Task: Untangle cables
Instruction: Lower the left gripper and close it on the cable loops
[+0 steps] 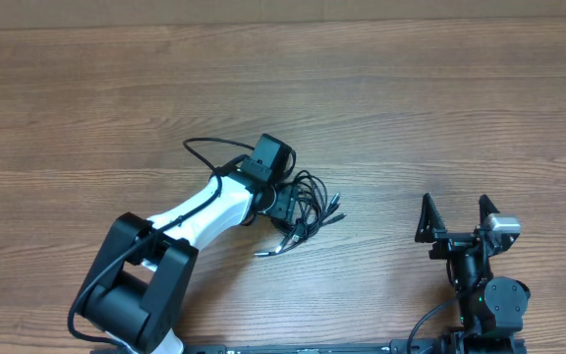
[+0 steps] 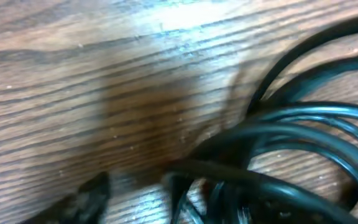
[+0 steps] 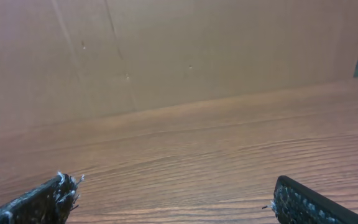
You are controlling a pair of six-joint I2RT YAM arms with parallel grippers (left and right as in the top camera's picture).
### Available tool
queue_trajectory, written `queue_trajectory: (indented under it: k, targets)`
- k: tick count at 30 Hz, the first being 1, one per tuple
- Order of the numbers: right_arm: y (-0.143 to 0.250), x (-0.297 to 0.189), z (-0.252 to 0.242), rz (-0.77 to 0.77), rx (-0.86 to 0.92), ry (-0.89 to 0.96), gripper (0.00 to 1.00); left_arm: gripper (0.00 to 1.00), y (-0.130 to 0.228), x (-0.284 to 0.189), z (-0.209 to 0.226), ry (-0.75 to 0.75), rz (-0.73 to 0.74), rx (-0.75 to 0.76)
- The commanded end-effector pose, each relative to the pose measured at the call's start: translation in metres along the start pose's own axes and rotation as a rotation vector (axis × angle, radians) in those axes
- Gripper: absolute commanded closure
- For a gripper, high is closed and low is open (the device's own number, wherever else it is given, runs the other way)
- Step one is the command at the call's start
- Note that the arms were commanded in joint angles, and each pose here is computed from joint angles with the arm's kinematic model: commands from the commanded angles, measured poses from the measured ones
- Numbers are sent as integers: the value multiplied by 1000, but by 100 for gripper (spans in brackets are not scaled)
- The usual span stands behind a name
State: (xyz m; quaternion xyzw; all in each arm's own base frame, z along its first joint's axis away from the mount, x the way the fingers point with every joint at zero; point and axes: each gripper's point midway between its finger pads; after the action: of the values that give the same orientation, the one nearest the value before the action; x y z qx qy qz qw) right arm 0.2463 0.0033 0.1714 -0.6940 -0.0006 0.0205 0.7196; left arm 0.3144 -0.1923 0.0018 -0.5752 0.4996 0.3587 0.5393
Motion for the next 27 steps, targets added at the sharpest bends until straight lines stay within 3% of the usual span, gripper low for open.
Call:
queue_trajectory:
  k: [1,6,13,18,22,27]
  targets:
    - [2,0,-1,-3,-1,8,0,43,37,22,7,-18,138,-13]
    - [2,0,-1,-3,0,8,0,38,52,19,23,-96,191,-11]
    - [2,0,-1,-3,-1,8,0,43,67,11,48,-226,246,0]
    - [2,0,-1,-3,0,8,0,60,68,11,48,-227,247,-12]
    - [2,0,-1,-3,0,8,0,96,67,12,47,-225,238,-55]
    - [2,0,-1,-3,-1,8,0,96,63,15,39,-188,220,-119]
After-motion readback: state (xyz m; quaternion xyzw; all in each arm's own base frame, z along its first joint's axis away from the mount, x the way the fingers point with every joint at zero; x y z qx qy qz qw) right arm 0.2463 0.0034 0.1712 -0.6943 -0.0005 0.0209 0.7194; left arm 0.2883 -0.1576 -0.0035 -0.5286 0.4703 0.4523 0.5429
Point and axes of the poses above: each gripper's point midway between its finger pads, its own x axis out along the fingers, its own z axis along the line the jaws close on, y = z × x, and after that the axes turned 8 degrees about -x, right-handed
